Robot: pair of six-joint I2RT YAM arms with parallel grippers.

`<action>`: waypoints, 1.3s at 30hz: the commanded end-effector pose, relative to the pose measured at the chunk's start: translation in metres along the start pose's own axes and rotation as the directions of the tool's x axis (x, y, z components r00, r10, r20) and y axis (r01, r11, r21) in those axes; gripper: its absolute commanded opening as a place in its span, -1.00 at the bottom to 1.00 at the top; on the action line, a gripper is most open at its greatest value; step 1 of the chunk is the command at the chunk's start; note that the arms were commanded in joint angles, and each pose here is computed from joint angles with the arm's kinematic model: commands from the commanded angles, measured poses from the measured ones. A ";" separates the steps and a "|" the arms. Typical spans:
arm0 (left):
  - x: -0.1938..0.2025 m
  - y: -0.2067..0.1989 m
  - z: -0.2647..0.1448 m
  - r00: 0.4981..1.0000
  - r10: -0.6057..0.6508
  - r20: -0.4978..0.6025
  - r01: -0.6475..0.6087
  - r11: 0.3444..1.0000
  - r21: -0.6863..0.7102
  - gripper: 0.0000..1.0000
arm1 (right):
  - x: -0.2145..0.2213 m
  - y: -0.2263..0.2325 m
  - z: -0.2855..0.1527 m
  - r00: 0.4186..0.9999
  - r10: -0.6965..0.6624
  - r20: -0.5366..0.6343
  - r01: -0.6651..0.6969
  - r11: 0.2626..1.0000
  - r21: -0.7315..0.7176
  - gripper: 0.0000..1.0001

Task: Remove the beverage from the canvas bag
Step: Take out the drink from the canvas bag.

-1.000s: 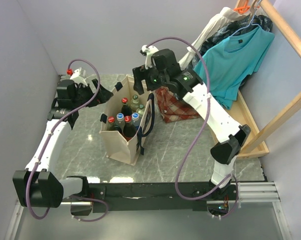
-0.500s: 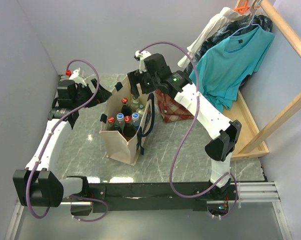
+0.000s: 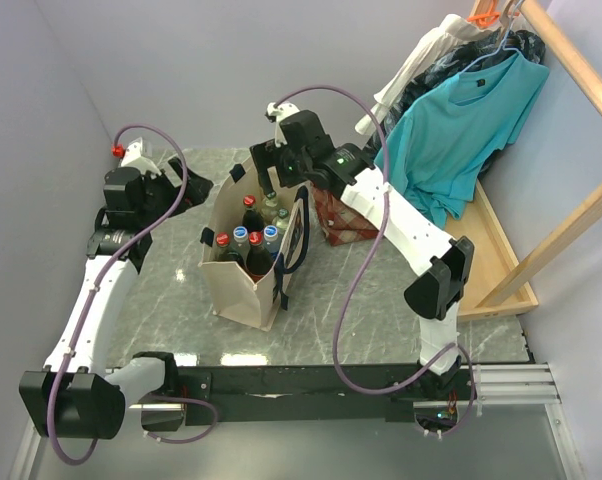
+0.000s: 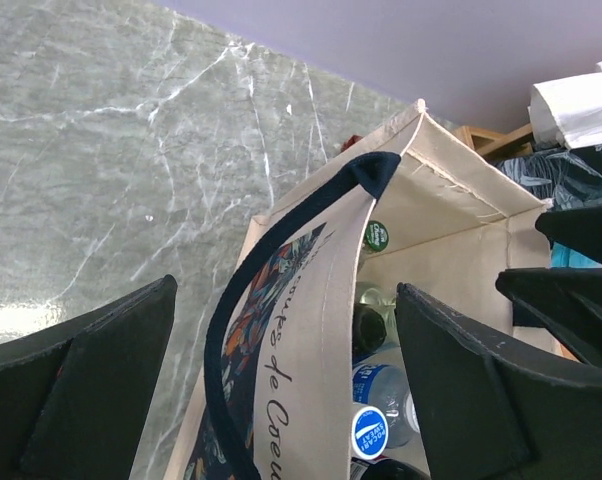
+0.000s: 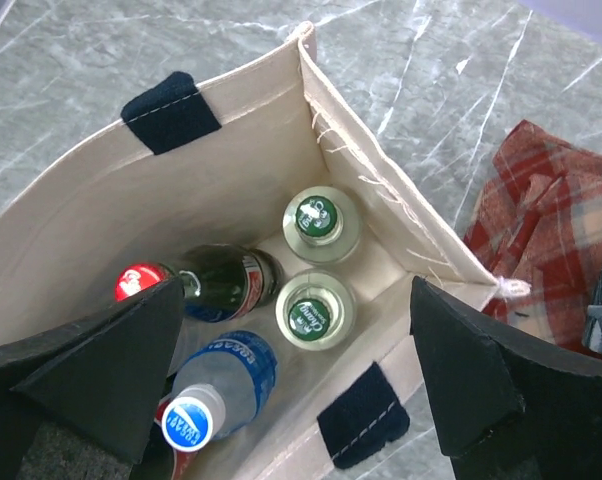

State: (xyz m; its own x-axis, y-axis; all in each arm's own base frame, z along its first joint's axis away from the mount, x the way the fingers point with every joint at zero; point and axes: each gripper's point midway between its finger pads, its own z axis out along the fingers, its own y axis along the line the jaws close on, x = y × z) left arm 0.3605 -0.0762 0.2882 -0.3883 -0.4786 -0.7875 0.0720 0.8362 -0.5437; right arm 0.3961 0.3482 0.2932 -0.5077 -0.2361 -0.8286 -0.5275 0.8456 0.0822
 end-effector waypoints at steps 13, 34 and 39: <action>-0.011 -0.003 0.001 0.997 0.067 0.029 -0.067 0.998 0.010 0.93 | 0.008 -0.006 0.038 0.999 -0.023 -0.040 0.026 0.997 0.074 0.86; -0.015 -0.004 0.001 0.996 0.080 0.034 -0.081 0.997 0.010 0.93 | 0.010 -0.009 0.039 1.000 -0.013 -0.023 0.015 0.996 0.089 0.71; -0.019 -0.001 0.003 0.997 0.061 0.043 -0.060 0.998 -0.017 0.93 | 0.012 -0.005 0.041 1.000 -0.013 -0.022 0.015 0.998 0.069 0.71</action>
State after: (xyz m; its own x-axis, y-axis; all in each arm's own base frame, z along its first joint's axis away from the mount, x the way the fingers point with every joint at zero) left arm 0.3646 -0.0730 0.2777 -0.4038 -0.4245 -0.8104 0.0766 0.8670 -0.4924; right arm 0.4235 0.3574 0.2416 -0.5521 -0.2813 -0.7849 -0.4747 0.8799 0.0186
